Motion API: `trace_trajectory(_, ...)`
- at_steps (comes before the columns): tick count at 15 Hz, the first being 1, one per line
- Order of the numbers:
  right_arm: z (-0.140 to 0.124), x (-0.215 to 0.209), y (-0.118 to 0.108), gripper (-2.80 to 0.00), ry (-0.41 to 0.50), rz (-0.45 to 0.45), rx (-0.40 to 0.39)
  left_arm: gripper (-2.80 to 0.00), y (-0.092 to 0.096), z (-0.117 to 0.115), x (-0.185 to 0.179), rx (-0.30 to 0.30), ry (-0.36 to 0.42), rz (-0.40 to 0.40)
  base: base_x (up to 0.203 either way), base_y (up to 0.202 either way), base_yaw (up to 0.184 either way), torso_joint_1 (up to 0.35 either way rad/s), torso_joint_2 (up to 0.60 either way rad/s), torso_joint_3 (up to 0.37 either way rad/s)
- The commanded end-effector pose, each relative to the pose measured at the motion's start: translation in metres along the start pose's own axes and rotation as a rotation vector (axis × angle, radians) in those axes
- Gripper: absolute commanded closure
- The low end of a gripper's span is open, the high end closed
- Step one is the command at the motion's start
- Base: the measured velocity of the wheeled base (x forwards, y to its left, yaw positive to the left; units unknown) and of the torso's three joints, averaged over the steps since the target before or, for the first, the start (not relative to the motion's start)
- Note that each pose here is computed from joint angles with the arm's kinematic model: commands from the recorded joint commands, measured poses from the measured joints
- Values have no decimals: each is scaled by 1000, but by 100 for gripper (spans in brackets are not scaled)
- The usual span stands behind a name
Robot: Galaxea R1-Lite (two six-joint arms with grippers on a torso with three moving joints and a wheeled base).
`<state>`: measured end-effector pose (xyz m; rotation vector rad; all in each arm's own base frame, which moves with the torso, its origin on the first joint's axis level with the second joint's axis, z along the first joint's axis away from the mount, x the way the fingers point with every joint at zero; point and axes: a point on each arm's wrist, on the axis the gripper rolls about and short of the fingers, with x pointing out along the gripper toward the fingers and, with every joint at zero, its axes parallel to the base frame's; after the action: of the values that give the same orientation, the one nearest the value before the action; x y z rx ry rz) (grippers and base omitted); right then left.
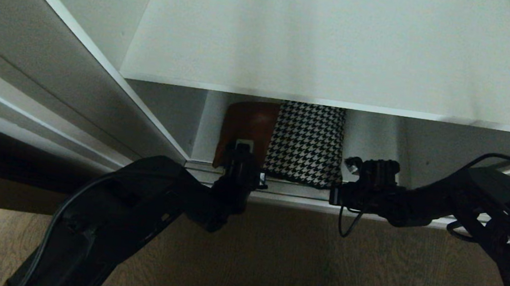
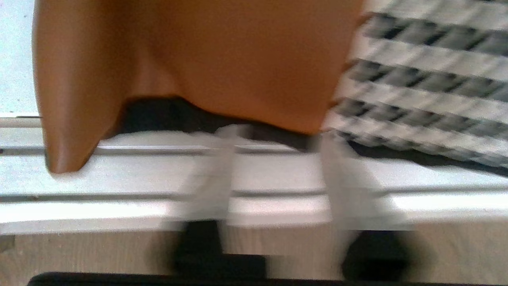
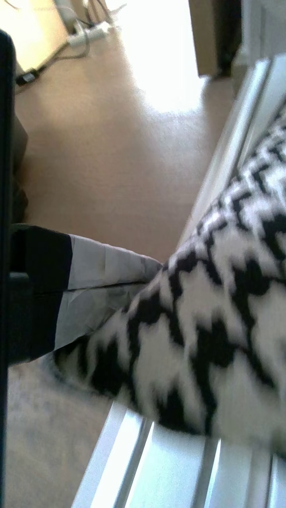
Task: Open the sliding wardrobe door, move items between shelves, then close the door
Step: Place the pillow on the lower shelf
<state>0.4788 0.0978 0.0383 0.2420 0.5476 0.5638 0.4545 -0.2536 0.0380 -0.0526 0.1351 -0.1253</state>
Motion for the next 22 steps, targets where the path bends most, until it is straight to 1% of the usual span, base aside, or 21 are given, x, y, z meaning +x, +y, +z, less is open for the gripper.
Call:
trace_trajectory(1,1,-1,-3,0,-5,-1,4,0,5,-12,18,-1,6,22,0,0,0,0,0,0)
trace_trajectory(3,-2,0,-7,0,-5,-6,8,0,12,-6,22,-28,10,40,0,0,0,0,0,0)
trace_trajectory(6,0,1,-7,0,-14,-3,3,0,13,-20,29,-15,35,42,0,0,0,0,0,0)
trace_trajectory(8,1,1,-7,0,-23,1,0,0,13,-25,41,-20,3,45,0,0,0,0,0,0)
trace_trajectory(10,2,2,-5,0,-45,8,-13,0,26,-30,49,7,2,64,0,0,0,0,0,0)
trace_trajectory(13,7,8,-2,0,-60,18,-27,0,30,-31,50,5,-1,55,0,0,0,0,0,0)
trace_trajectory(15,11,15,1,0,-75,29,-38,0,40,-27,53,1,-12,70,0,0,0,0,0,0)
trace_trajectory(17,16,22,8,0,-94,45,-56,0,49,-18,55,-10,-44,84,0,0,0,0,0,0)
trace_trajectory(18,22,22,10,0,-108,50,-65,0,50,-11,54,-18,-67,86,0,0,0,0,0,0)
trace_trajectory(20,21,24,14,0,-87,54,-63,0,53,-3,54,-30,-99,96,0,0,0,0,0,0)
trace_trajectory(22,17,26,16,0,-71,56,-71,0,56,13,52,-55,-159,102,0,0,0,0,0,0)
